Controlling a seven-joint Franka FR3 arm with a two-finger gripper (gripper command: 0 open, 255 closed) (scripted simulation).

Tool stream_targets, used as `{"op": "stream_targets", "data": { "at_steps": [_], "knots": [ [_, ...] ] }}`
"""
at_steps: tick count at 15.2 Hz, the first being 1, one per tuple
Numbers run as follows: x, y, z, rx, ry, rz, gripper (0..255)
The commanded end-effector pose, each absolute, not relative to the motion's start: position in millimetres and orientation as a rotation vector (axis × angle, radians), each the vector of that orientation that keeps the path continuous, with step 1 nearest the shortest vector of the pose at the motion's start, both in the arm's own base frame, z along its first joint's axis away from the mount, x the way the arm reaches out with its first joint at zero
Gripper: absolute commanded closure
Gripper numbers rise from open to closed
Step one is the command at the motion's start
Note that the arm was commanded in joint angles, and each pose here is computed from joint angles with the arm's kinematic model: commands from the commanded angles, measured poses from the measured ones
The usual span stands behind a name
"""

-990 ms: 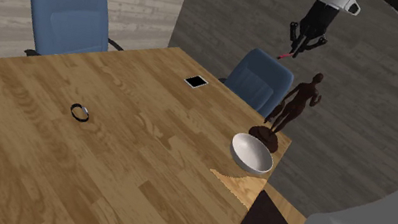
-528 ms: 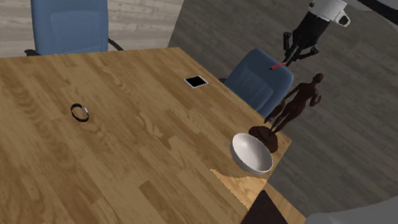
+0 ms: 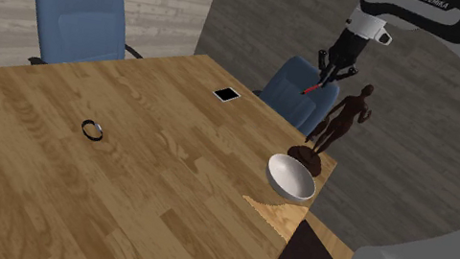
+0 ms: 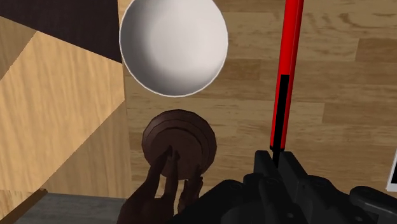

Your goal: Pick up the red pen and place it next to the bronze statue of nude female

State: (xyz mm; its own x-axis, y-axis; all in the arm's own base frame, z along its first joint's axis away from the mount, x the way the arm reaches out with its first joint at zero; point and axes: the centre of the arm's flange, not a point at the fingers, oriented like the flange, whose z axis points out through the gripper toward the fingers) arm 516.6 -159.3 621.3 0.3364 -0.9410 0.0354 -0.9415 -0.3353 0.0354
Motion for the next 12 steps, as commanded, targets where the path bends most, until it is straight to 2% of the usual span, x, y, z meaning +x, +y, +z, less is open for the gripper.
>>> {"op": "stream_targets", "data": {
  "at_steps": [1, 12],
  "knots": [
    [516.0, -159.9, 610.3, 2.527, -1.782, 0.014, 255],
    [516.0, -159.9, 552.3, 2.527, -1.782, 0.014, 255]
  ]
}}
